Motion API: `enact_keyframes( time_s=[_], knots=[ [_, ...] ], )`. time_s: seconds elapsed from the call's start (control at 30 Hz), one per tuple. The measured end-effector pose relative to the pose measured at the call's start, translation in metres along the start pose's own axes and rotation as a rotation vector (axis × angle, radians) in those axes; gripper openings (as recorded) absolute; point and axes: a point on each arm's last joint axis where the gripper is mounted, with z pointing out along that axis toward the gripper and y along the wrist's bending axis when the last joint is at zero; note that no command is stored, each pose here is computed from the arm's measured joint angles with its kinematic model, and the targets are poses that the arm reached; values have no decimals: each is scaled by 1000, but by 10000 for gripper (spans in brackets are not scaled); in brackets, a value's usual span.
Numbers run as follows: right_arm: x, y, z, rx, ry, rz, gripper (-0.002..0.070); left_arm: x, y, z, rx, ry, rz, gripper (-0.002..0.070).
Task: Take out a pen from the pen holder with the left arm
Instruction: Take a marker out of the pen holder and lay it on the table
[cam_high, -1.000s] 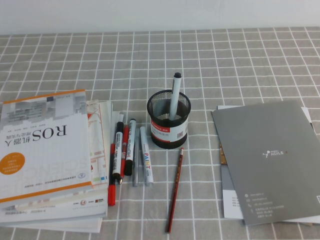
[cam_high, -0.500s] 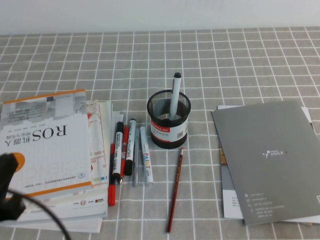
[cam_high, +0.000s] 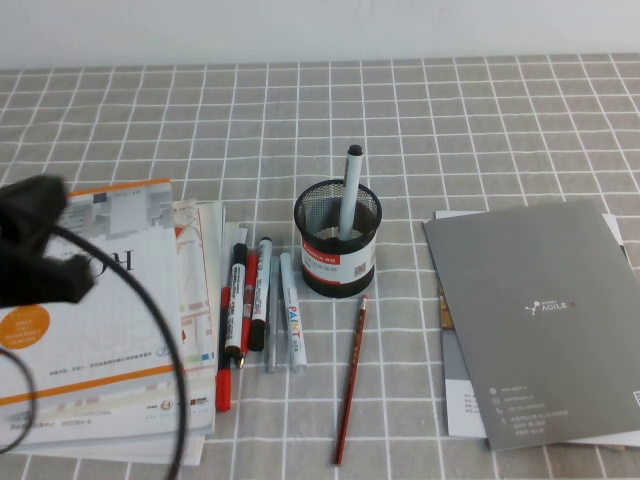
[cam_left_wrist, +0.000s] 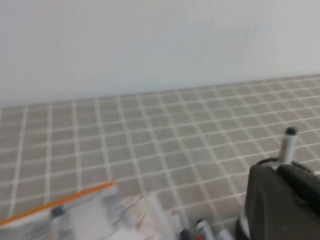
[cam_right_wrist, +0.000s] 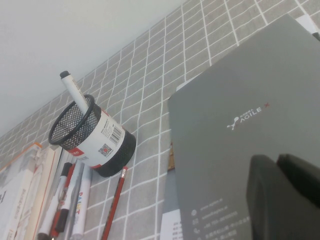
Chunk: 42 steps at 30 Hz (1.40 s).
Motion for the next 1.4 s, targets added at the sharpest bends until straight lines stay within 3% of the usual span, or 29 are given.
enact_keyframes(
  time_s=[0.17, 0.3, 0.4, 0.5, 0.63, 0.73, 1.03, 1.4],
  knots=[
    [0, 0, 0, 0, 0, 0, -13, -3, -32, 31, 152, -87, 80, -3],
    [0, 0, 0, 0, 0, 0, -13, 13, -49, 67, 203, -59, 179, 4],
    [0, 0, 0, 0, 0, 0, -13, 26, -56, 90, 225, -39, 228, 59],
    [0, 0, 0, 0, 0, 0, -13, 29, -62, 111, 254, -52, 219, 196],
    [0, 0, 0, 0, 0, 0, -13, 27, -71, 137, 284, -63, 112, 409],
    [0, 0, 0, 0, 0, 0, -13, 23, -76, 158, 299, -58, 31, 479],
    [0, 0, 0, 0, 0, 0, -13, 21, -92, 220, 327, -48, 26, 506],
    [0, 0, 0, 0, 0, 0, -13, 50, -100, 265, 324, 37, -48, 506]
  ],
)
